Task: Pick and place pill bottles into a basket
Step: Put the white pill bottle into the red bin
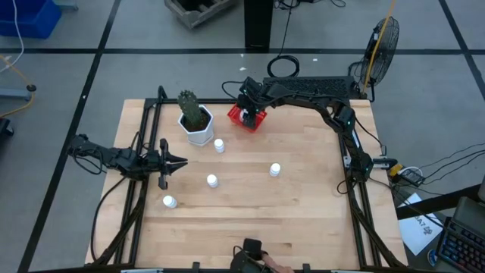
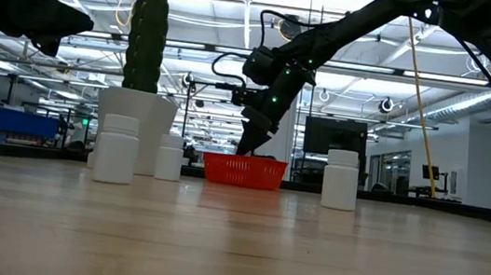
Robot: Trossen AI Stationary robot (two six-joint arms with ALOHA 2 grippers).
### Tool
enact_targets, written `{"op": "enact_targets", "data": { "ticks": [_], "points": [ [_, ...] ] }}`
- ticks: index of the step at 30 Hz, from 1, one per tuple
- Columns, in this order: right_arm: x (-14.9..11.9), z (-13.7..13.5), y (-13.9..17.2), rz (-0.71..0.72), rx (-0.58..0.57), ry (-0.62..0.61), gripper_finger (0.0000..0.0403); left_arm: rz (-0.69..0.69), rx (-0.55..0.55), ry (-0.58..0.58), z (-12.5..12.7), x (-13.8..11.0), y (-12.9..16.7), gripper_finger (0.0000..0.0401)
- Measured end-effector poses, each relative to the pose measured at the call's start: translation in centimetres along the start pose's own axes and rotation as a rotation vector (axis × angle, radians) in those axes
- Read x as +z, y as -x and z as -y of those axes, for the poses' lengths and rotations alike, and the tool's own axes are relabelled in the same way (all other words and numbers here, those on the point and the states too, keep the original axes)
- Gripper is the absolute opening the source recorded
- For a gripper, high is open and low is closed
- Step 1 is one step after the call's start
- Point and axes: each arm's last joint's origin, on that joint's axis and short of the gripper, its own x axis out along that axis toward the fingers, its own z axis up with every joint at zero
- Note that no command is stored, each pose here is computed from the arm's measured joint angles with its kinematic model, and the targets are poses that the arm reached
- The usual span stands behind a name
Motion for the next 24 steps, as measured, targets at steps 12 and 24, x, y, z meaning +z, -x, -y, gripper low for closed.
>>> {"op": "enact_targets", "data": {
  "ticks": [12,24],
  "points": [
    [0.85,0.31,0.04,0.088,-0.031,0.007,0.0181,0.001,0.0,0.0,0.0,0.01,0.0,0.0056],
    [0.5,0.19,0.02,0.052,-0.018,-0.007,0.0181,0.0,0.0,0.0,0.0,0.01,0.0,0.0056]
  ]
}}
